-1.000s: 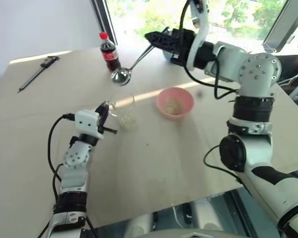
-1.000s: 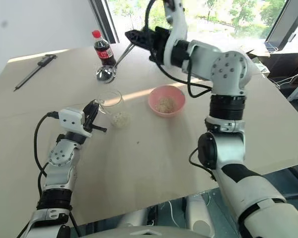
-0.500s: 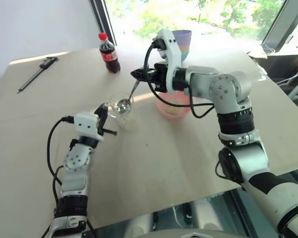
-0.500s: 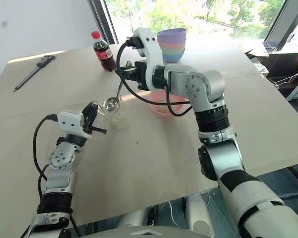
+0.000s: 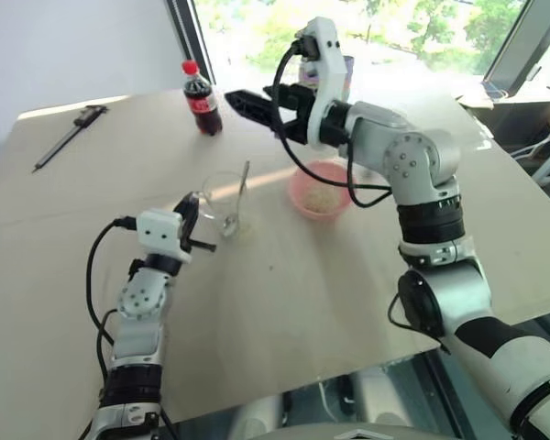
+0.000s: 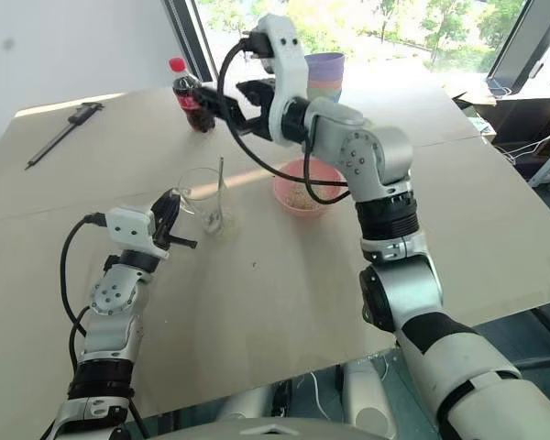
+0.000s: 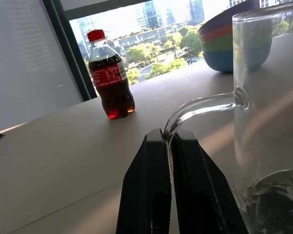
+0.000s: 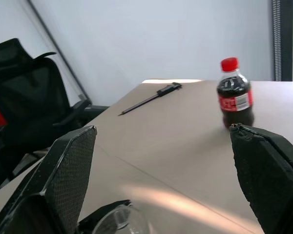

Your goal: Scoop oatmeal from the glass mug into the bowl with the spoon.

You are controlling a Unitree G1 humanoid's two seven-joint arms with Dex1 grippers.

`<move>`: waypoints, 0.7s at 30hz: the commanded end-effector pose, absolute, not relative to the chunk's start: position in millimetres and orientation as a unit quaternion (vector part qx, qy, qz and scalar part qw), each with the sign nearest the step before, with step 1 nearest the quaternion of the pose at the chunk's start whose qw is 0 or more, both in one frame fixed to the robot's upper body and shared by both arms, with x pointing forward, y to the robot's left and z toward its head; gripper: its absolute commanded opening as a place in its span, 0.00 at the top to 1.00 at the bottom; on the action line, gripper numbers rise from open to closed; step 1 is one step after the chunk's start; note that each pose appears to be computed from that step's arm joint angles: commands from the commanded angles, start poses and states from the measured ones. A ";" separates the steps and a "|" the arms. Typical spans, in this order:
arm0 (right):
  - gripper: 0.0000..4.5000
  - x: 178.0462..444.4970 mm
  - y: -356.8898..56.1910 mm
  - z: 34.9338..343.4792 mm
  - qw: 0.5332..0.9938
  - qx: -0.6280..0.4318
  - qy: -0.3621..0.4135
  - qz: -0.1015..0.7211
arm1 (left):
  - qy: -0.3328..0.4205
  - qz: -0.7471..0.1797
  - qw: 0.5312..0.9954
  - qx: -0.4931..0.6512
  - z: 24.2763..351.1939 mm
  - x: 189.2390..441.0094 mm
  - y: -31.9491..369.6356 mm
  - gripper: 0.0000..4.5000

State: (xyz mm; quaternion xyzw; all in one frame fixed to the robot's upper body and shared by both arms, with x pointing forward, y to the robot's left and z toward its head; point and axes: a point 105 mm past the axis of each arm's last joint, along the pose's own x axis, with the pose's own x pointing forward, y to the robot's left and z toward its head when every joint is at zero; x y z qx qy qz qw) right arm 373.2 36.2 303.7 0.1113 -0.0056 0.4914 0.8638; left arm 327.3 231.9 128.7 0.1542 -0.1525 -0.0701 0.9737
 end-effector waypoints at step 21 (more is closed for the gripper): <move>0.00 358.8 -31.5 295.0 0.866 0.058 -0.130 0.479 | -0.121 -0.073 0.976 0.166 137.5 257.9 231.2 0.47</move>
